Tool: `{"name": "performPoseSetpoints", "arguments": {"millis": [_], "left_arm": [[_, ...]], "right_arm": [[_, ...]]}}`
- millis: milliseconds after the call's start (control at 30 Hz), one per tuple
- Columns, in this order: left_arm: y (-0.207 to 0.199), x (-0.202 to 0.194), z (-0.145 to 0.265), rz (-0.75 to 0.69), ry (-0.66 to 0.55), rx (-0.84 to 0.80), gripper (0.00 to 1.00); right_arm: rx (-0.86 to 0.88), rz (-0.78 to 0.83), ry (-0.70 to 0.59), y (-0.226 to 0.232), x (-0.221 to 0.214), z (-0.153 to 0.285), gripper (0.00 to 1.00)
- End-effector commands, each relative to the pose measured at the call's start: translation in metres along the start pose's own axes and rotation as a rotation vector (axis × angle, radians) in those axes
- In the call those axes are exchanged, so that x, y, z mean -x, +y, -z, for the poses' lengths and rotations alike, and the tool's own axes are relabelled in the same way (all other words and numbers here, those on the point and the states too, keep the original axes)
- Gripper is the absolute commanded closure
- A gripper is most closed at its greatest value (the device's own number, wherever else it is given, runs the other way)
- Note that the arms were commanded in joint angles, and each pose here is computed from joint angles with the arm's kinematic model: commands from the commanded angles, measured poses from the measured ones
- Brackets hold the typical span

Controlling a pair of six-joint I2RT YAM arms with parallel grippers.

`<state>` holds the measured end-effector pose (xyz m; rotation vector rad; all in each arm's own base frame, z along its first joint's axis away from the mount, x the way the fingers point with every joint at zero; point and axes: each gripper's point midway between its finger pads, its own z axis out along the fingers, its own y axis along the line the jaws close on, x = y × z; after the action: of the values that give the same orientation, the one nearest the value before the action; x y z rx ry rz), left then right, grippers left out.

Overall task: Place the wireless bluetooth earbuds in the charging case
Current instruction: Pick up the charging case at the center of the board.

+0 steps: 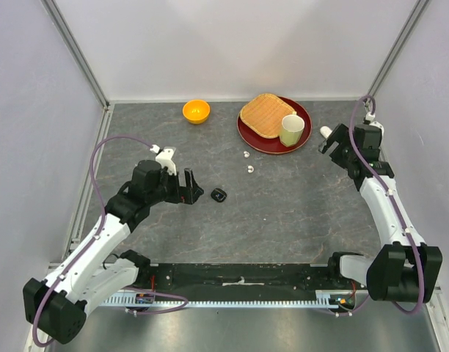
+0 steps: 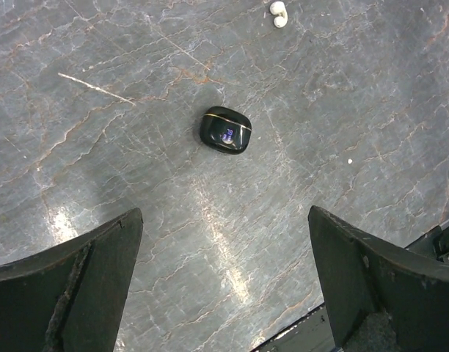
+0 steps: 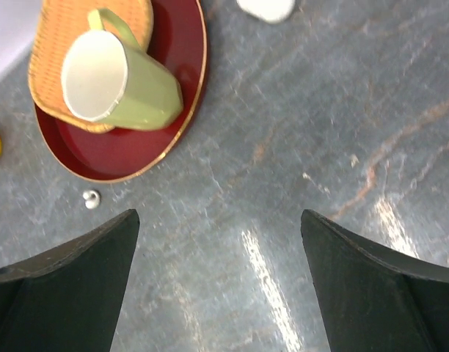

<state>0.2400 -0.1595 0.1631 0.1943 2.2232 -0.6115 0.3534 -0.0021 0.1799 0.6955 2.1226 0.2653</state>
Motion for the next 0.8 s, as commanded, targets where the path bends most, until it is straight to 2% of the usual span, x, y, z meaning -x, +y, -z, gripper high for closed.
{"name": "performPoseSetpoints", "arguments": {"millis": [0, 100, 267, 300, 333, 367, 400, 433, 467, 533, 600, 667, 700, 733, 767], "left_arm": [[0.0, 0.0, 0.009, -0.091, -0.041, -0.028, 0.0], [-0.006, 0.006, 0.012, -0.095, -0.082, -0.057, 0.0], [-0.002, 0.006, 0.01, -0.089, -0.08, -0.036, 0.0], [-0.001, 0.005, 0.009, -0.088, -0.073, -0.032, 0.0], [-0.001, 0.004, 0.009, -0.085, -0.066, -0.03, 0.0], [-0.001, 0.003, 0.009, -0.087, -0.063, -0.034, 0.0], [-0.001, 0.005, 0.009, -0.088, -0.066, -0.031, 0.0], [0.0, 0.006, 0.009, -0.094, -0.069, -0.026, 0.0], [0.003, 0.007, 0.01, -0.096, -0.073, -0.004, 0.0], [0.006, 0.009, 0.013, -0.094, -0.081, 0.016, 0.0], [0.012, 0.008, 0.015, -0.09, -0.092, 0.046, 0.0], [0.013, 0.012, 0.019, -0.089, -0.119, 0.058, 0.0], [0.014, 0.012, 0.02, -0.09, -0.122, 0.059, 0.0], [0.013, 0.014, 0.022, -0.091, -0.131, 0.056, 0.0], [0.011, 0.014, 0.022, -0.091, -0.131, 0.048, 0.0]], "right_arm": [[0.036, 0.048, -0.257, 0.013, 0.057, -0.012, 0.02], [-0.081, 0.128, -0.383, -0.006, 0.084, -0.02, 0.02], [-0.068, 0.401, -0.409, 0.006, 0.107, -0.042, 0.02], [-0.067, 0.496, -0.401, 0.008, 0.109, -0.047, 0.02], [-0.07, 0.517, -0.391, 0.008, 0.11, -0.058, 0.02], [-0.186, 0.483, -0.448, -0.008, 0.125, -0.057, 0.02], [-0.263, 0.381, -0.496, -0.021, 0.131, -0.057, 0.02], [-0.316, 0.379, -0.491, -0.038, 0.121, -0.064, 0.02], [-0.308, 0.376, -0.55, -0.036, 0.129, -0.063, 0.02], [-0.319, 0.408, -0.572, -0.043, 0.125, -0.069, 0.02], [-0.302, 0.405, -0.633, -0.038, 0.139, -0.071, 0.02], [-0.302, 0.466, -0.642, -0.041, 0.152, -0.083, 0.02], [-0.226, 0.517, -0.601, -0.036, 0.145, -0.102, 0.02], [-0.214, 0.538, -0.616, -0.038, 0.162, -0.105, 0.02], [-0.201, 0.563, -0.578, -0.04, 0.161, -0.113, 0.02]]}}
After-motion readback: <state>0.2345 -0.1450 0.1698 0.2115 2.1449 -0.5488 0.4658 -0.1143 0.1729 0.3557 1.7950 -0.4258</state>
